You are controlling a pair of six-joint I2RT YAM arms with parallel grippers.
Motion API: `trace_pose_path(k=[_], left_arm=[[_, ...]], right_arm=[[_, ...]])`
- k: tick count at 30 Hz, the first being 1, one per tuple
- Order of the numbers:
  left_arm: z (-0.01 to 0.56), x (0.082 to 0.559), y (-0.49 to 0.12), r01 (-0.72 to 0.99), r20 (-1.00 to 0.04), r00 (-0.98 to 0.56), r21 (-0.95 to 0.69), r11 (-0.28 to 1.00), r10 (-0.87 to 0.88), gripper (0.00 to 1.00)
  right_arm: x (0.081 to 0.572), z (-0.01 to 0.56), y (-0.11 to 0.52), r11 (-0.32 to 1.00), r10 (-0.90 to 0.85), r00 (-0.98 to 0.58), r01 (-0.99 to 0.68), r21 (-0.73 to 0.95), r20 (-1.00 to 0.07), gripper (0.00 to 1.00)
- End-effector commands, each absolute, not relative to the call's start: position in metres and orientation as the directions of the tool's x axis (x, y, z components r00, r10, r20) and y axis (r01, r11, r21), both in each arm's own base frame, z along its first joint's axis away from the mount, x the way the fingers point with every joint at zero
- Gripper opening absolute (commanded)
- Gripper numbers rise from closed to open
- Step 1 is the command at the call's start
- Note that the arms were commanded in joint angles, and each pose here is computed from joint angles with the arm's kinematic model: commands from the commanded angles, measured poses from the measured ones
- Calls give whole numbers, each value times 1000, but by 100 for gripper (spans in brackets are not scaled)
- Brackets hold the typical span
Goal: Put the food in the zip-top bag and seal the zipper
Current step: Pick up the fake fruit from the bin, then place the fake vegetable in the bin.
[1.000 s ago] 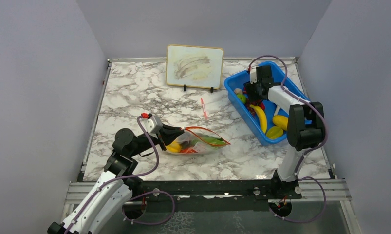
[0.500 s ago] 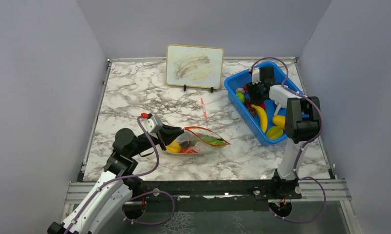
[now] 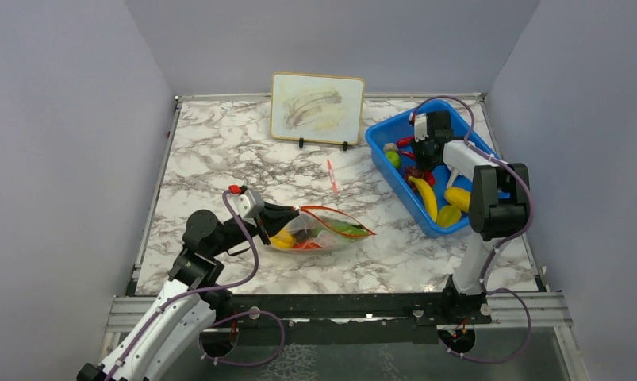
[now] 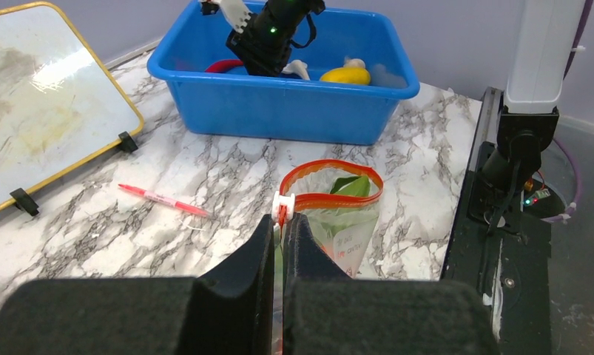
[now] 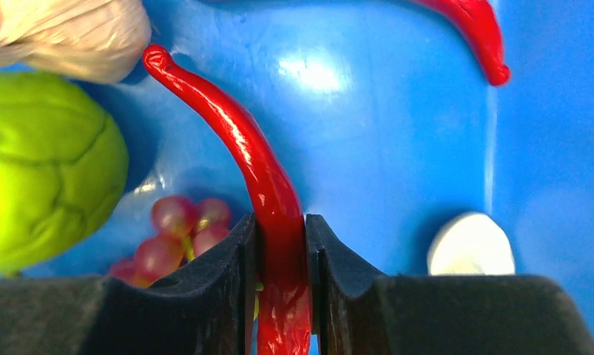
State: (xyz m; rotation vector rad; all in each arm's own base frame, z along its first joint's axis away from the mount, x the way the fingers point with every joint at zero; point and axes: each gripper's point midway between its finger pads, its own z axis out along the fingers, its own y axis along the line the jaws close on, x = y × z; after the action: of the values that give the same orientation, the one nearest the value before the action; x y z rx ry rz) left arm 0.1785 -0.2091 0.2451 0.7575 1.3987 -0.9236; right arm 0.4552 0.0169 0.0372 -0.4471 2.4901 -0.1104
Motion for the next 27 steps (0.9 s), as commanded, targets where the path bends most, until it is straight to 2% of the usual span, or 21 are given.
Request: trace_pose_path(k=[1,8,14,22,27], left_arm=[[262,180,-207,877,-995,-4,-53,478,-102,0],[266,183,-206,867,-994,6,-51,495,-113,0],[268,183,-205,864,-993,7,-54,500,-121,0],[268,181,-204,864,-992,4,-61,500,-129,0],[269,180,-204,867,-991,7,-61,495,-135,0]], right_arm=[[447,88,13,947,-321,-723,-254,-197,-612,23],[440,151,3,953,-300,-649,-174,-248,-699,20],[425,206,7,963,-268,-563,-145,-227,-782,20],[414,215,0,965,-259,-525,-100,-244,-811,18],[421,188,-7,964,-247,-546,-56,-259,-800,22]])
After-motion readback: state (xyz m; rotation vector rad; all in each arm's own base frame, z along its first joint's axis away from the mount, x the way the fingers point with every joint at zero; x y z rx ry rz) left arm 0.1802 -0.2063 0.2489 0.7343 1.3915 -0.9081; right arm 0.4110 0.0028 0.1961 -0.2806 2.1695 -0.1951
